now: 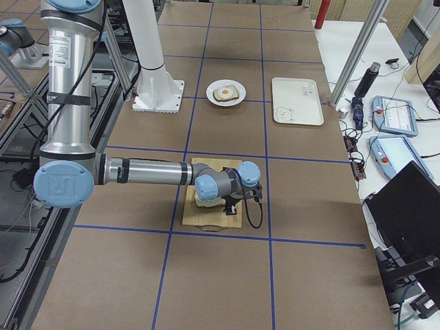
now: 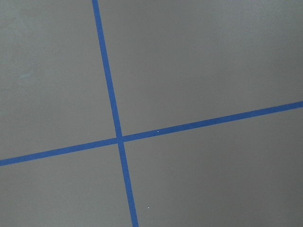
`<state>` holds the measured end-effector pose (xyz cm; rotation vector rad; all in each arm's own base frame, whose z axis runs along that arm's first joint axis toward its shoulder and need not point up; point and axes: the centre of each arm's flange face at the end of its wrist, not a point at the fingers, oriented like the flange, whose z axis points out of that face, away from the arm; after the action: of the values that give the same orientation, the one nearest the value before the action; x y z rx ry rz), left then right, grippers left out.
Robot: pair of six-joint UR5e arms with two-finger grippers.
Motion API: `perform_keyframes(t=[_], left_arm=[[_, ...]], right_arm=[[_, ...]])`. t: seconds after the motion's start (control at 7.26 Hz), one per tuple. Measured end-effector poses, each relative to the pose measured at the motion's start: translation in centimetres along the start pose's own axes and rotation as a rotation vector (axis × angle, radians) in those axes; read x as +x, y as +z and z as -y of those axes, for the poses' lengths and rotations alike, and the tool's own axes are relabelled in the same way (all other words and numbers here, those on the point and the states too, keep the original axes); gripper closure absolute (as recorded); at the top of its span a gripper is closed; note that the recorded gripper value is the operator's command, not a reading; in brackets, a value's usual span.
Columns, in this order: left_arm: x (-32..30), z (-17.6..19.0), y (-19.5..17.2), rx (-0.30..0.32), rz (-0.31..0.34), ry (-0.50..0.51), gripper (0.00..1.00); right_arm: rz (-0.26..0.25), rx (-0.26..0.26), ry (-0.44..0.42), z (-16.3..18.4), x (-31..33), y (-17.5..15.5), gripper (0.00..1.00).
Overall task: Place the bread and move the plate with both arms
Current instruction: 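Lower the right gripper onto the bread slice on the wooden board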
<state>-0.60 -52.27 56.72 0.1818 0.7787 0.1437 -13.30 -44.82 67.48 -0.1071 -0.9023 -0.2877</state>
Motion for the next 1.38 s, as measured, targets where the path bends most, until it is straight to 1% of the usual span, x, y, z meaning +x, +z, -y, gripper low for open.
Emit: perform_keyframes(t=[0.41,0.55,0.69,0.83,1.38], left_arm=[[-0.10,-0.06,0.06,-0.002,0.001,-0.002,0.01],[-0.15,-0.10,0.09,-0.002,0.002,-0.003,0.01],[-0.20,-0.13,0.13,-0.003,0.002,-0.004,0.01],[-0.24,-0.16,0.16,-0.004,0.001,-0.005,0.01],[-0.25,-0.22,0.17,-0.004,0.001,-0.006,0.01]], right_arm=[[0.002,-0.007,-0.005,0.02,-0.37,0.45,0.36],[0.002,-0.009,-0.007,0.02,-0.45,0.55,0.40],[0.003,-0.010,-0.008,0.02,-0.51,0.62,0.50],[0.003,-0.011,-0.009,0.01,-0.55,0.67,0.54],[0.004,-0.013,-0.009,-0.04,-0.53,0.74,0.55]])
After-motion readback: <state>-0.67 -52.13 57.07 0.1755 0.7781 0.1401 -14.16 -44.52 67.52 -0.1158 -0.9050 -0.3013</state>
